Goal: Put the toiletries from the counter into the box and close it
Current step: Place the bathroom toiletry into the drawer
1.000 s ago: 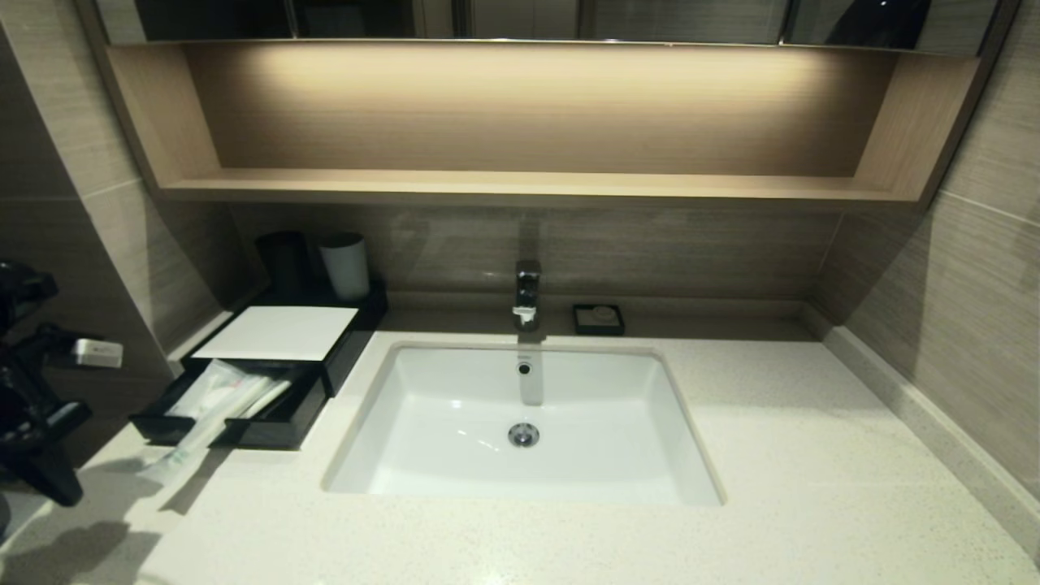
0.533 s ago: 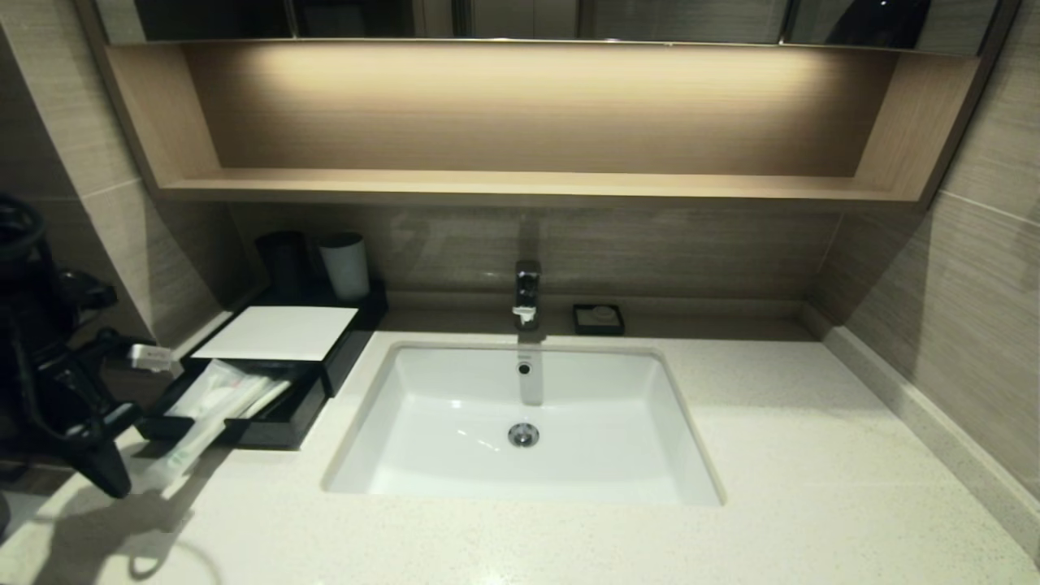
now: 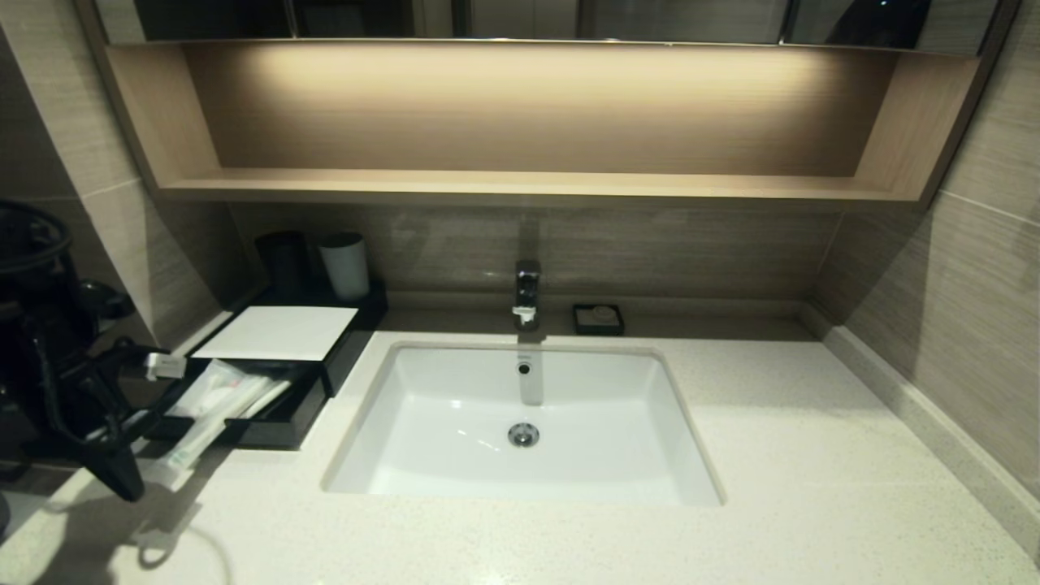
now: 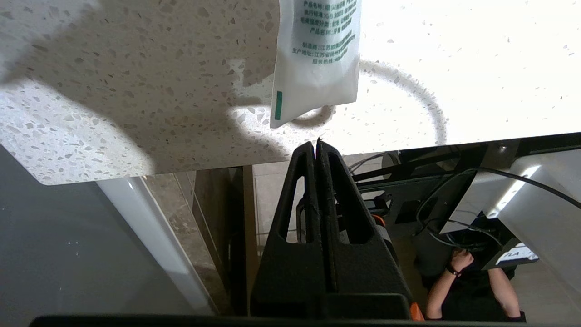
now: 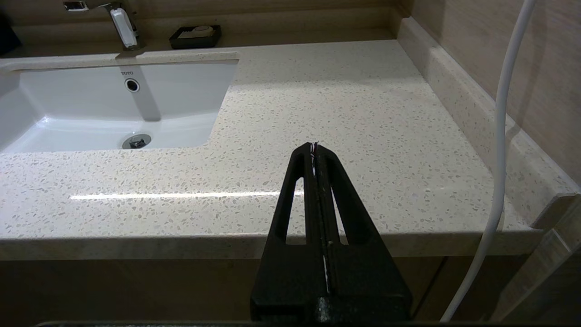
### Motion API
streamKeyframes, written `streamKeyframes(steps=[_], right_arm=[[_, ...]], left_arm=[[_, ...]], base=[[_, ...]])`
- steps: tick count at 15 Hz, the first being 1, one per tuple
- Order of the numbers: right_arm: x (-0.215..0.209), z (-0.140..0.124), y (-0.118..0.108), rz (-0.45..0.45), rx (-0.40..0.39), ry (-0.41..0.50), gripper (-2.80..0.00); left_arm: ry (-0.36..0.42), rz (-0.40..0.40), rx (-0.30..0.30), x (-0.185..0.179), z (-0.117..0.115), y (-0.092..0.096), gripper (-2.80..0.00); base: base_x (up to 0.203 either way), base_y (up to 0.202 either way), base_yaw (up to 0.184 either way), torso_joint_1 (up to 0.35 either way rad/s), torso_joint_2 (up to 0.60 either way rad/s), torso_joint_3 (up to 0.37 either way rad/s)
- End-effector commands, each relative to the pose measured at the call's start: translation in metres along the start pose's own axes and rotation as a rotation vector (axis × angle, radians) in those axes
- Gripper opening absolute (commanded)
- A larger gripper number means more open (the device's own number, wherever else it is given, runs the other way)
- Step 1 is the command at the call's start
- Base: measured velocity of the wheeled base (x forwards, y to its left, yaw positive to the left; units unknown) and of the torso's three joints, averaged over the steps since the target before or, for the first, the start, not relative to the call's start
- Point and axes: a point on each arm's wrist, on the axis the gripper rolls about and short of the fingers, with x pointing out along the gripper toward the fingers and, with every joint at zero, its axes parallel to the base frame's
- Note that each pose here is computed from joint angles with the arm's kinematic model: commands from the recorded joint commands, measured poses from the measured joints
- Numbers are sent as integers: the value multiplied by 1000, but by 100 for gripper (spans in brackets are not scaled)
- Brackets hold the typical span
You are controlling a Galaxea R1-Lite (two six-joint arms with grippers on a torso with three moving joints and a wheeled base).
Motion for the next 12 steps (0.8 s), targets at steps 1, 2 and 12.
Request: streamKeyframes(steps=[1, 2, 12], right_arm=[[0, 0, 0, 1, 1, 0, -280], [0, 0, 0, 0, 1, -1, -280], [0, 0, 0, 1, 1, 0, -280]], left_arm=[[20, -11, 0, 5, 2, 0, -280], [22, -12, 2, 6, 4, 1, -280], [-116, -4, 38, 23, 34, 0, -280]], base=[[0, 0, 0, 0, 0, 0], [0, 0, 0, 0, 0, 0], [0, 0, 0, 0, 0, 0]])
